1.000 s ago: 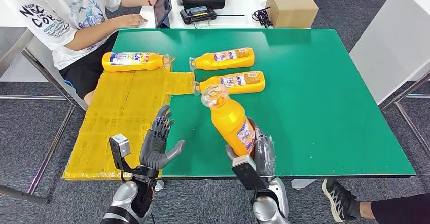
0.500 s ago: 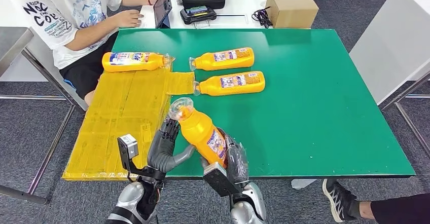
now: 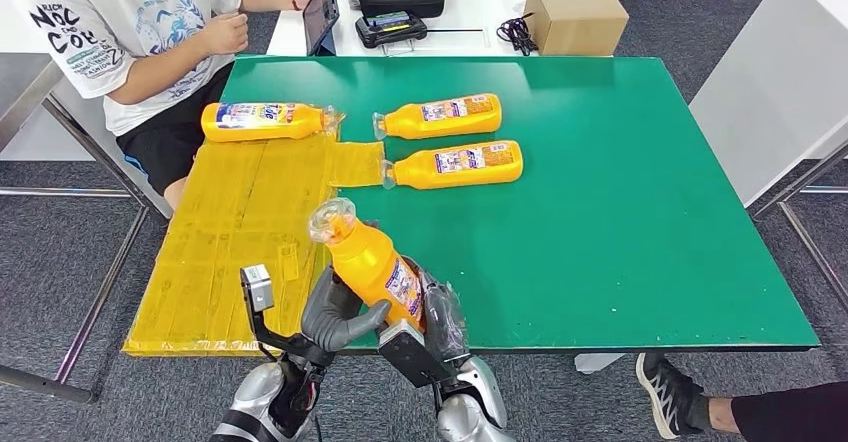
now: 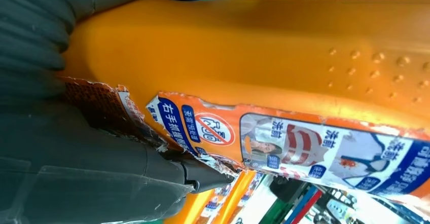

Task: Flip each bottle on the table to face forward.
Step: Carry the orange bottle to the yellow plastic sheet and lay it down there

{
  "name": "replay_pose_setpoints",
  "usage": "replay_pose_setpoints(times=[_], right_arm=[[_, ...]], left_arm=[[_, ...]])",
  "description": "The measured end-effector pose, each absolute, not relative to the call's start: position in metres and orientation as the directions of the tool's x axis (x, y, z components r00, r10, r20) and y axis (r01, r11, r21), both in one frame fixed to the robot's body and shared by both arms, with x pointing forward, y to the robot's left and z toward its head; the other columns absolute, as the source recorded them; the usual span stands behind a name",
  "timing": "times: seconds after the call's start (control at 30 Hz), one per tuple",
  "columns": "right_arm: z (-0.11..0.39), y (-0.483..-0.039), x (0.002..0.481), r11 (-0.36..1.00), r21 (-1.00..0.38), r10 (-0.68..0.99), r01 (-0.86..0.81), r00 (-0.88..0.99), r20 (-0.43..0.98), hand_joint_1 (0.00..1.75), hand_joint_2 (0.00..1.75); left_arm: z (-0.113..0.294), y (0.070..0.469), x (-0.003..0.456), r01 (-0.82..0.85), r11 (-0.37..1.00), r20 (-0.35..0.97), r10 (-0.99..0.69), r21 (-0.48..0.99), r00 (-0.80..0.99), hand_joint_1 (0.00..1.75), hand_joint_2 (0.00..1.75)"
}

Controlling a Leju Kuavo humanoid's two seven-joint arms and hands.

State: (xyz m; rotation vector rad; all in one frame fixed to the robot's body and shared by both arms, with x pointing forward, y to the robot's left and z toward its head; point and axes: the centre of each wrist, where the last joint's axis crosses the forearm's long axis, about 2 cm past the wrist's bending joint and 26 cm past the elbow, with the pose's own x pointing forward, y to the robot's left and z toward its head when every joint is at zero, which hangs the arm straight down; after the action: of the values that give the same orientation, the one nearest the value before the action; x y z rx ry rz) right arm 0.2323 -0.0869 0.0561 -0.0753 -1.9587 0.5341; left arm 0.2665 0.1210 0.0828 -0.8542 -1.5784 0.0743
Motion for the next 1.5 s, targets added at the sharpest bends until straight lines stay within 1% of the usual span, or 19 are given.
replay_pose_setpoints(times=[0.47, 0.87, 0.9, 1.0, 1.03, 1.3, 1.5], right_arm=[[0.052, -0.077, 0.232, 0.870, -0.416, 0.276, -0.266, -0.438, 0.856, 1.75, 1.75], [0.047, -0.062, 0.234, 0.762, -0.468, 0.259, -0.449, -0.451, 0.854, 1.75, 1.75], [0.046, -0.062, 0.235, 0.753, -0.472, 0.259, -0.460, -0.451, 0.854, 1.75, 1.75], [0.046, -0.062, 0.238, 0.732, -0.483, 0.264, -0.480, -0.454, 0.851, 1.75, 1.75], [0.045, -0.063, 0.239, 0.727, -0.487, 0.267, -0.484, -0.454, 0.850, 1.75, 1.75], [0.045, -0.063, 0.241, 0.714, -0.499, 0.278, -0.490, -0.455, 0.846, 1.75, 1.75], [0.045, -0.063, 0.244, 0.702, -0.514, 0.289, -0.493, -0.463, 0.838, 1.75, 1.75]], left_arm=[[0.076, 0.124, 0.265, 0.484, 0.742, 0.864, 0.500, -0.464, 0.063, 0.00, 1.75], [0.066, 0.134, 0.267, 0.443, 0.794, 0.896, 0.441, -0.416, 0.050, 0.00, 1.75], [0.065, 0.135, 0.267, 0.437, 0.797, 0.896, 0.442, -0.416, 0.047, 0.10, 1.75], [0.064, 0.137, 0.267, 0.420, 0.805, 0.894, 0.446, -0.419, 0.036, 1.40, 1.75], [0.064, 0.137, 0.267, 0.415, 0.807, 0.893, 0.449, -0.421, 0.033, 1.75, 1.75], [0.063, 0.141, 0.268, 0.396, 0.808, 0.885, 0.465, -0.437, 0.028, 1.75, 1.75], [0.063, 0.145, 0.269, 0.389, 0.777, 0.854, 0.518, -0.495, 0.052, 1.75, 1.75]])
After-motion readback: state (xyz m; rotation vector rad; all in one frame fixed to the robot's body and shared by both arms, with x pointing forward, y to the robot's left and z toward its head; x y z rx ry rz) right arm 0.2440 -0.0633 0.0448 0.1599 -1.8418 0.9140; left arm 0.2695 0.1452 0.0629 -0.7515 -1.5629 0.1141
